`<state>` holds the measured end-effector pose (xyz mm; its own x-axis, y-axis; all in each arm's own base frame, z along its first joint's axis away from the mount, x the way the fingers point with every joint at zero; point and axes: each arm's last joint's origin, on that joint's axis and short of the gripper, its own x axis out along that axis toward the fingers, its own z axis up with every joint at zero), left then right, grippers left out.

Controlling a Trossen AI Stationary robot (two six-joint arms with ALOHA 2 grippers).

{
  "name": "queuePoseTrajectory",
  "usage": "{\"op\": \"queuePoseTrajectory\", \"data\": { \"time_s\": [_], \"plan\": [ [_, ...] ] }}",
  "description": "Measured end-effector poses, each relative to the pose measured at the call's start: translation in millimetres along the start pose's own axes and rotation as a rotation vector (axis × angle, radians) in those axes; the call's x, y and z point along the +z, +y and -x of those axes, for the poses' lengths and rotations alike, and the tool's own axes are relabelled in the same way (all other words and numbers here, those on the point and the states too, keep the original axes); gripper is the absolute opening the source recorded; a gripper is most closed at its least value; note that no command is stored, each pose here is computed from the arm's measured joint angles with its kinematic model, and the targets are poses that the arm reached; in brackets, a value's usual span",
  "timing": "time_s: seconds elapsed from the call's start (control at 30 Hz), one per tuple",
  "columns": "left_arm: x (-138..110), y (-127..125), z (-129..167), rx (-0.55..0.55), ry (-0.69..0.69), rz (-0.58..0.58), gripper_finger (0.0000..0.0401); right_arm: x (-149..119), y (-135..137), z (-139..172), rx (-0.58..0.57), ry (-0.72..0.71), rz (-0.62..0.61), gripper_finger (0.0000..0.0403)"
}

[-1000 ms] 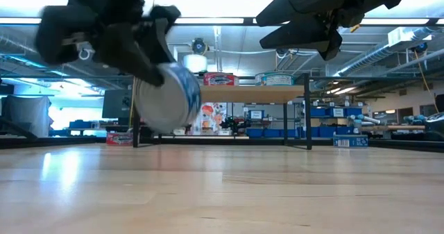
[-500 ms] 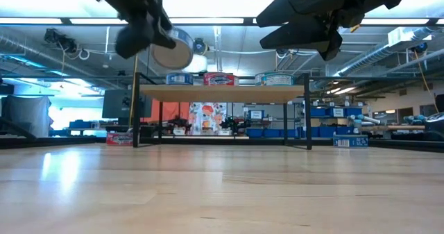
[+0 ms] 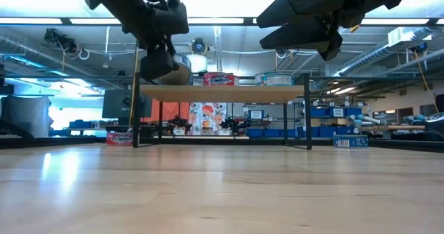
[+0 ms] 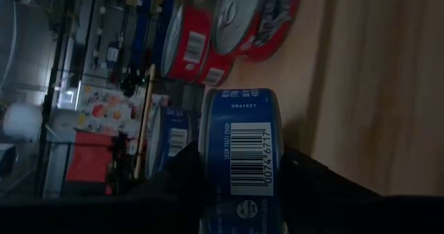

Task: Stack canned seafood by type on shelf
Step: Put the blue tuna can on the shelf aligned with the other blue tuna cans

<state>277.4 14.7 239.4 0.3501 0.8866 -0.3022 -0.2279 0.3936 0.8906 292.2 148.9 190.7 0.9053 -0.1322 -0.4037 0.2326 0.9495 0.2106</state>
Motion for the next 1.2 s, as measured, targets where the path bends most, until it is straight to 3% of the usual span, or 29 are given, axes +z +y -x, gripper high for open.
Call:
{"op": "queuePoseTrajectory", "data": {
  "time_s": [0.23,0.5,0.67,1.2],
  "plan": [
    [-7.2,7.5,-18.3,-0.019,0.044,0.020,0.0148,-0.1,-0.1,0.0,-0.001,0.001,0.001,0.0197],
    [-13.5,9.4,-30.0,-0.066,0.067,0.024,0.0231,-0.2,-0.1,0.0,-0.001,0.002,0.001,0.0196],
    [-15.0,10.9,-33.6,-0.072,0.074,0.028,0.0229,-0.2,-0.1,0.0,-0.001,0.002,0.001,0.0196],
    [-11.3,16.8,-34.9,-0.236,0.023,0.035,0.0222,-0.2,-0.2,0.0,-0.001,0.002,0.001,0.0198]
  ]
}}
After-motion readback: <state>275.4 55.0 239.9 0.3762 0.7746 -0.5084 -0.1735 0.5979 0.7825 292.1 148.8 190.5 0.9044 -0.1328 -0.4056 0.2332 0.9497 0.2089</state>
